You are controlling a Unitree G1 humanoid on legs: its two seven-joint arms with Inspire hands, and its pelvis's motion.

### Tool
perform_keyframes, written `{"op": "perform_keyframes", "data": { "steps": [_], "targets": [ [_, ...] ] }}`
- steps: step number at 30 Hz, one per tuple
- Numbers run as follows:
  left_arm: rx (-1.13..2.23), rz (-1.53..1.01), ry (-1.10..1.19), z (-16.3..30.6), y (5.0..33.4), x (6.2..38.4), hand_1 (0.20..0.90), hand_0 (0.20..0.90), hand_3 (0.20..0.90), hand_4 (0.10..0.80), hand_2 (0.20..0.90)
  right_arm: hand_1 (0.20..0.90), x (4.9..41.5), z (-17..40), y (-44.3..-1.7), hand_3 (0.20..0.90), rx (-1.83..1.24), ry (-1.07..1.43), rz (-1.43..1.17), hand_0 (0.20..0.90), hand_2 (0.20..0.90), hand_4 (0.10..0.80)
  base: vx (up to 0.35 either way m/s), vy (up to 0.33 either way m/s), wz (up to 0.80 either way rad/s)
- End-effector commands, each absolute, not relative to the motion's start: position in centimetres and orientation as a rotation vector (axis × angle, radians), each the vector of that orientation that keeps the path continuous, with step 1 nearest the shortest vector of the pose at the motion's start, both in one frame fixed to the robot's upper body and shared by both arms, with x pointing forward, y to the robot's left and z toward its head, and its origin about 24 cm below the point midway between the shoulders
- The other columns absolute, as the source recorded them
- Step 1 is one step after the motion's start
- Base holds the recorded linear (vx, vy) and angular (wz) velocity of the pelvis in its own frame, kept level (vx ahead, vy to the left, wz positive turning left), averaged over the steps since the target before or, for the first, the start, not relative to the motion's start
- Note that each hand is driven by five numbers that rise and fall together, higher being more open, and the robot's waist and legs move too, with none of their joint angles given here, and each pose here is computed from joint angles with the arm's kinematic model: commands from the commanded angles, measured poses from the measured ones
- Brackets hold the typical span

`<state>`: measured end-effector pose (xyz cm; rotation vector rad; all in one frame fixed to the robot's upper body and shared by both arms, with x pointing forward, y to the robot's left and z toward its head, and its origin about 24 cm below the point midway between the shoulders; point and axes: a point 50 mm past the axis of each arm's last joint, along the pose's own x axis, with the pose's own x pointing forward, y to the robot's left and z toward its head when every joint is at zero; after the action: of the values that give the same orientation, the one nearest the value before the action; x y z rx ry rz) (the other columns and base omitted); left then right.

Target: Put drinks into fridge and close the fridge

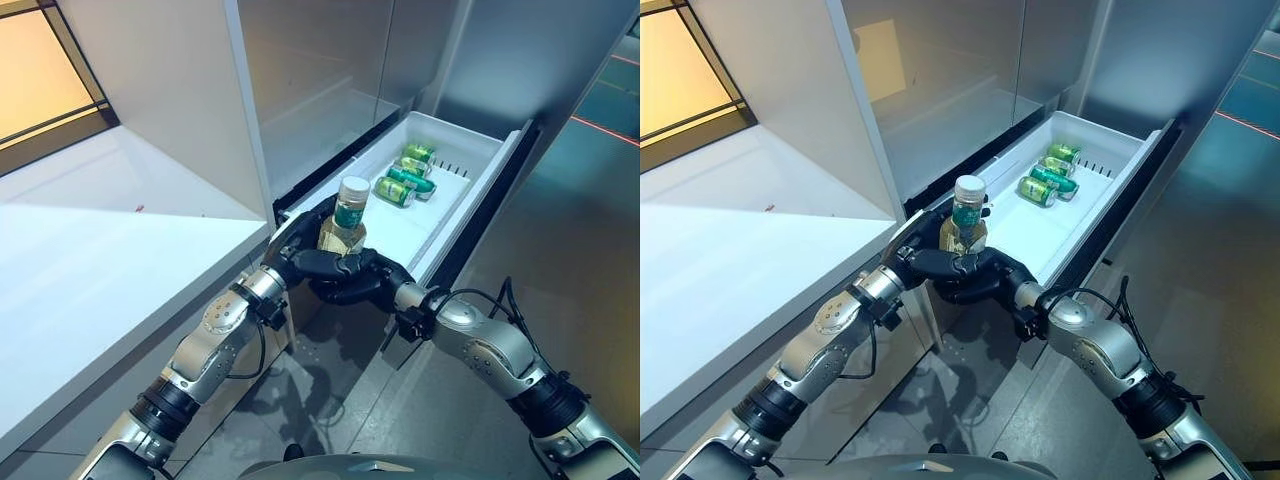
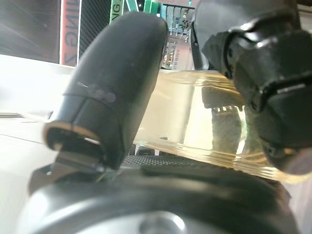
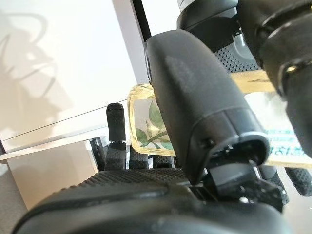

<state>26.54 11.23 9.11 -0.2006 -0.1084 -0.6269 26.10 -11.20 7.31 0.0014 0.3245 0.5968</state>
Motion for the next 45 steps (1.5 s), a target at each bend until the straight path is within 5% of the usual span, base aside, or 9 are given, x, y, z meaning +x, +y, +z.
{"op": "perform_keyframes", "data": {
  "steps": [1, 15, 24, 30, 35, 45],
  "targets": [
    [-0.310, -0.770, -0.539, 16.8, 7.5, 25.3, 0.900, 0.900, 0.900, 0.800, 0.900, 0.300, 29.6, 18.8, -10.3, 0.200, 0.118, -0.259, 0.554, 0.300, 0.300, 0.100, 0.000, 0.000, 0.00],
    [-0.217, -0.431, -0.591, 17.1, 11.6, 26.9, 0.900, 0.900, 0.900, 0.800, 0.900, 0.300, 31.5, 20.8, -13.5, 0.200, 0.066, -0.350, 0.309, 0.300, 0.300, 0.100, 0.007, 0.003, 0.02],
    [-0.210, -0.463, -0.461, 15.1, 13.1, 27.3, 0.900, 0.900, 0.900, 0.800, 0.900, 0.300, 33.1, 21.6, -16.2, 0.200, 0.053, -0.355, 0.132, 0.300, 0.300, 0.100, 0.025, 0.005, 0.07],
    [-0.402, -0.703, -0.088, 9.8, 12.3, 26.1, 0.900, 0.900, 0.900, 0.800, 0.900, 0.300, 34.8, 23.2, -19.5, 0.200, -0.034, -0.370, -0.051, 0.300, 0.300, 0.100, 0.054, 0.022, 0.12],
    [-0.614, -0.860, 0.335, 3.4, 12.1, 22.0, 0.900, 0.900, 0.900, 0.800, 0.900, 0.300, 36.5, 24.3, -24.6, 0.200, -0.144, -0.340, -0.206, 0.300, 0.300, 0.100, 0.031, 0.049, 0.12],
    [-0.345, -0.587, 0.686, -6.4, 17.8, 19.2, 0.900, 0.900, 0.900, 0.800, 0.900, 0.300, 37.9, 26.1, -32.6, 0.200, -0.531, -0.052, -0.439, 0.300, 0.300, 0.100, -0.126, -0.004, 0.28]
  ]
}}
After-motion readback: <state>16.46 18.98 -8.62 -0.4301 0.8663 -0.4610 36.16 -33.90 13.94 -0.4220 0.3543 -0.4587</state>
